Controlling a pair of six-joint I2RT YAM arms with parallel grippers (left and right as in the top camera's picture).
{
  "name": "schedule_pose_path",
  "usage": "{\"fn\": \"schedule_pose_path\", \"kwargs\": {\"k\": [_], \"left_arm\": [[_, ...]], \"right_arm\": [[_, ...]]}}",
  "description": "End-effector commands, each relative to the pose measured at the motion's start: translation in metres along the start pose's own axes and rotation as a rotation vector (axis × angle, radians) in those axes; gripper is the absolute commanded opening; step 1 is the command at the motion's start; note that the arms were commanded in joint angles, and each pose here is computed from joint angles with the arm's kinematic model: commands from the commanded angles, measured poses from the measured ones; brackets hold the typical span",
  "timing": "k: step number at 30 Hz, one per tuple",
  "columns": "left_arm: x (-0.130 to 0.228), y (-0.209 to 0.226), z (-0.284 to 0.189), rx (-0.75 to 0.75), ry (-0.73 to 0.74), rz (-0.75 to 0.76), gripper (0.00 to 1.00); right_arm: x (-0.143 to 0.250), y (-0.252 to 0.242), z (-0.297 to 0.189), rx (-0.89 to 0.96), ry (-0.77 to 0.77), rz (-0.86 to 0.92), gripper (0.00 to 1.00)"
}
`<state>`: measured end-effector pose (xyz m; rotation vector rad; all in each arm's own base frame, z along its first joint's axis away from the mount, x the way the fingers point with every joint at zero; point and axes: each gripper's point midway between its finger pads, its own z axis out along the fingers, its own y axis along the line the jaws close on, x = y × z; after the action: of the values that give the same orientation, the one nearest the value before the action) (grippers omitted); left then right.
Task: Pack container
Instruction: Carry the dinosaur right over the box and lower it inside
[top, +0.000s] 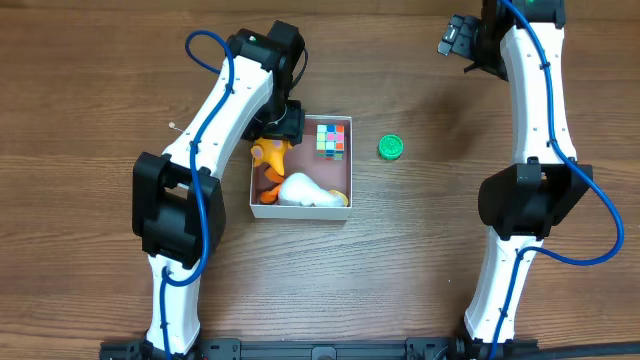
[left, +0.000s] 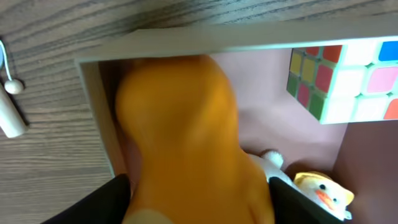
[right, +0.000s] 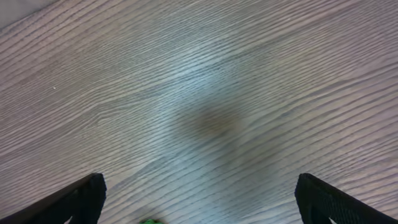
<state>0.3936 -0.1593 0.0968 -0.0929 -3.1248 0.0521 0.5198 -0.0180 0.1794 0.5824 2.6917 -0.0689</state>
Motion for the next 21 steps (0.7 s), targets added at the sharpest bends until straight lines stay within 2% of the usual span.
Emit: {"fn": "schedule_pose_path", "kwargs": {"k": [1, 7, 10, 11, 12, 14, 15, 17, 21], "left_arm": [[0.000, 0.002, -0.001, -0.016, -0.007, 0.030, 0.84], [0.000, 0.002, -0.001, -0.016, -0.008, 0.083, 0.91], [-0.003, -0.004, -0.006, 0.015, -0.018, 0.131, 0.89], [-0.004, -0.011, -0.011, 0.053, -0.023, 0.165, 0.85], [-0.002, -0.018, -0.016, 0.095, -0.019, 0.197, 0.75], [0.007, -0.030, -0.025, 0.166, 0.010, 0.225, 0.49], [0.015, -0.032, -0.027, 0.183, 0.042, 0.221, 0.45], [0.034, -0.026, -0.028, 0.172, 0.124, 0.209, 0.59], [0.061, -0.018, -0.032, 0.147, 0.241, 0.185, 0.61]], "right_arm": [[-0.011, -0.001, -0.013, -0.005, -0.048, 0.013, 1.00], [-0.011, -0.001, -0.013, -0.005, -0.048, 0.013, 1.00], [-0.011, -0.001, -0.013, -0.005, -0.048, 0.013, 1.00], [-0.011, -0.001, -0.013, -0.004, -0.048, 0.013, 1.00], [-0.011, -0.001, -0.013, -0.005, -0.048, 0.013, 1.00], [-0.011, -0.001, -0.013, -0.005, -0.048, 0.013, 1.00], [-0.011, -0.001, -0.013, -0.005, -0.048, 0.013, 1.00], [-0.011, -0.001, -0.013, -0.005, -0.048, 0.013, 1.00], [-0.011, -0.001, -0.013, -0.005, -0.048, 0.013, 1.00]]}}
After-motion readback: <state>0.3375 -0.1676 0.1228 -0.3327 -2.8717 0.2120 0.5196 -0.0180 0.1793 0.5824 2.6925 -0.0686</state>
